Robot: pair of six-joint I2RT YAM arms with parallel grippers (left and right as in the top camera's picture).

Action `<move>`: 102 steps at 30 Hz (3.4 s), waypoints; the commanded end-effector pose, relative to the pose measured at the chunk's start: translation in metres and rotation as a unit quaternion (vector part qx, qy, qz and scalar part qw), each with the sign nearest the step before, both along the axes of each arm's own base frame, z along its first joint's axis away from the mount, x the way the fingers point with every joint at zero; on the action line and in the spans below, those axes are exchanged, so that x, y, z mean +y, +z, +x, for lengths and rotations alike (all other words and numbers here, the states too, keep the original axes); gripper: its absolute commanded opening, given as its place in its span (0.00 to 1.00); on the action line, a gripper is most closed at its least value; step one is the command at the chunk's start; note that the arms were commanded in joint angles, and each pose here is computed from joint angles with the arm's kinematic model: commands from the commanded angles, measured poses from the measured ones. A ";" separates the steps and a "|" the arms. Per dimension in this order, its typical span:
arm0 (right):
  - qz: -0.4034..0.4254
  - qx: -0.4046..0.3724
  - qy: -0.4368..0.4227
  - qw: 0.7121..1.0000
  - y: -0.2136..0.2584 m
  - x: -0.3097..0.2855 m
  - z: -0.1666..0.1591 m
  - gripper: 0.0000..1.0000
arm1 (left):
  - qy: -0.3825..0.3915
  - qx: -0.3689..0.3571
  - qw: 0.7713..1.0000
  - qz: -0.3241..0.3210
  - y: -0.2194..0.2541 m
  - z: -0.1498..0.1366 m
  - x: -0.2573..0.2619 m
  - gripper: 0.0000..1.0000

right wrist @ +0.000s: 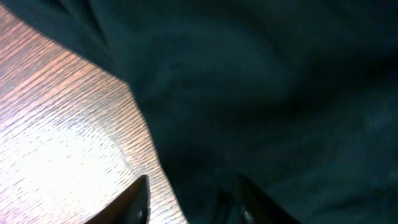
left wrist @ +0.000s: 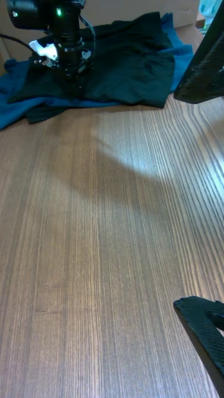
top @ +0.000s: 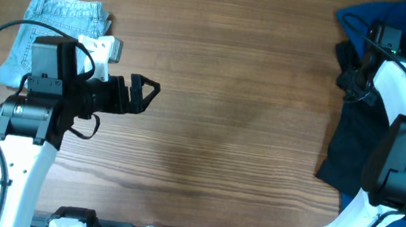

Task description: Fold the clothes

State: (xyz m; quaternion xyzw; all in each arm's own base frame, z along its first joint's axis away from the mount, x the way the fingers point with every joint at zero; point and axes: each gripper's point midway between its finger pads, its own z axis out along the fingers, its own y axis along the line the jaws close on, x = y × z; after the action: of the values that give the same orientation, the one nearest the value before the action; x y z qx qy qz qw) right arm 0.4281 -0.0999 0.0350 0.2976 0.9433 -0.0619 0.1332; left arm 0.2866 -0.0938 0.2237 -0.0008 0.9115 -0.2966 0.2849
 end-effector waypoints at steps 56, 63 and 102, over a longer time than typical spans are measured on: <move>0.785 0.035 0.052 0.617 0.205 0.233 -0.042 0.04 | -0.006 -0.015 1.000 -0.009 0.012 -0.001 -0.004 1.00; 0.784 0.031 0.057 0.617 0.205 0.233 -0.041 0.04 | -0.006 -0.015 1.000 -0.009 0.012 -0.001 -0.004 1.00; -0.015 -0.291 -0.020 0.956 0.089 -0.190 0.097 0.53 | 0.001 -0.029 0.999 -0.015 0.018 0.006 -0.004 1.00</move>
State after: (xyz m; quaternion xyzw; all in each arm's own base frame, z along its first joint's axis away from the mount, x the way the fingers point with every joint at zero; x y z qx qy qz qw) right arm 0.5060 -0.2759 0.0996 0.3474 0.8583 0.0241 0.3769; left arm 0.2931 -0.0938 0.2294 -0.0052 0.9057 -0.3001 0.2994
